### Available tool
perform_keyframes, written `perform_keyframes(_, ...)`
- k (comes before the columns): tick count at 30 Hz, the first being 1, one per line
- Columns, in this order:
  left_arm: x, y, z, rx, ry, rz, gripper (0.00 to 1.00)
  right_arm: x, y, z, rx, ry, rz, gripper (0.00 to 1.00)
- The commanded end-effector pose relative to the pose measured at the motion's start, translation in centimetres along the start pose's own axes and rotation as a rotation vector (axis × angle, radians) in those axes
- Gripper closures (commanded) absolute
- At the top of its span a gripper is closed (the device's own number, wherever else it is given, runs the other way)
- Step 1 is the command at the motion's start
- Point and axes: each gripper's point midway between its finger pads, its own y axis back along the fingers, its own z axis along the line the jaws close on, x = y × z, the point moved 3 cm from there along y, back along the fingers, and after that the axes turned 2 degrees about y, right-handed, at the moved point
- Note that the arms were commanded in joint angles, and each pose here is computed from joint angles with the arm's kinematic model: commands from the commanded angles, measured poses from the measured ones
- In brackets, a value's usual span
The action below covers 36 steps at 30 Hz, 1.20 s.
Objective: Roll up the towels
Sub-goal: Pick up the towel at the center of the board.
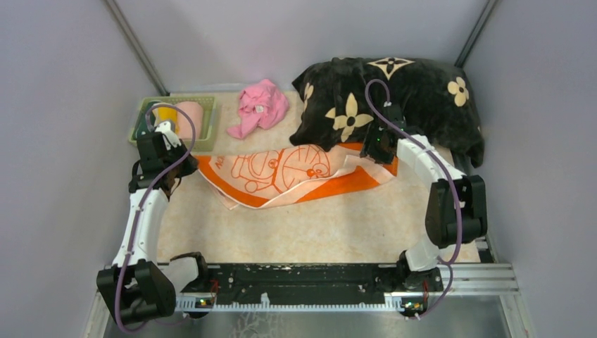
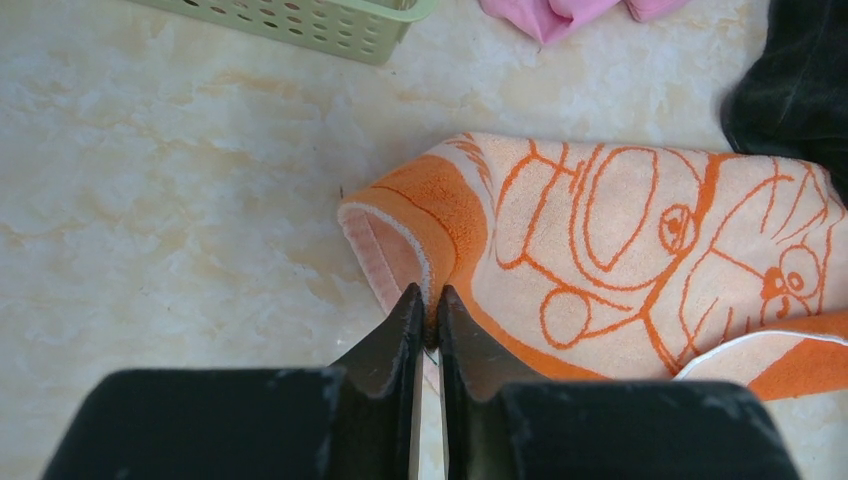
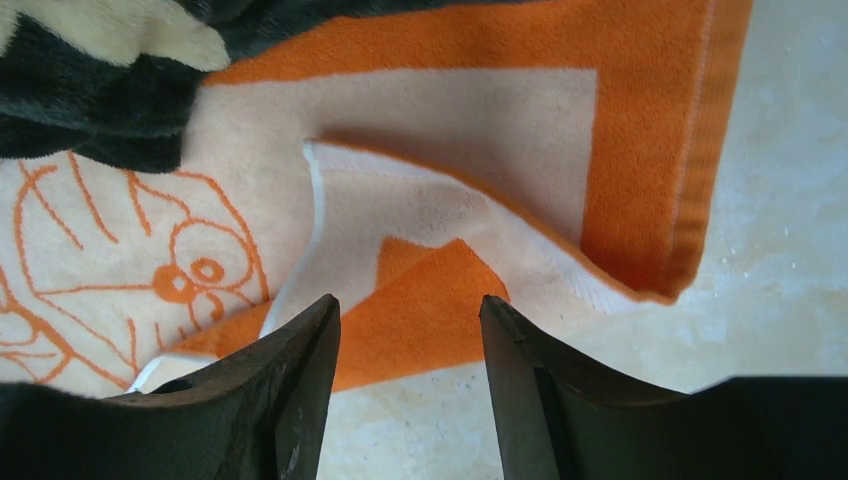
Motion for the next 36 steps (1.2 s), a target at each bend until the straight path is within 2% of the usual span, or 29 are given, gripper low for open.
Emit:
perform_keyframes(1, -0.1, -0.2, -0.3, 0.022, -0.007, -0.002, 0.86, -2.9, -0.5, 3.2, 0.023, 0.103, -0.092, 0.46)
perform_keyframes(6, 0.0, -0.2, -0.3, 0.022, -0.007, 0.002, 0.86, -2.8, -3.3, 3.5, 0.186, 0.162, -0.084, 0.47)
perform_keyframes(17, 0.1, -0.3, -0.4, 0.030, -0.003, 0.014, 0.86, -1.9, -5.7, 5.7, 0.378, 0.234, -0.142, 0.48)
perform_keyframes(27, 0.2, -0.4, -0.5, 0.040, 0.001, 0.020, 0.86, -0.9, -8.0, 7.8, 0.416, 0.242, -0.190, 0.55)
perform_keyframes(36, 0.2, -0.3, -0.6, 0.045, 0.003, 0.021, 0.86, -0.9, -9.5, 7.0, 0.488, 0.200, -0.264, 0.60)
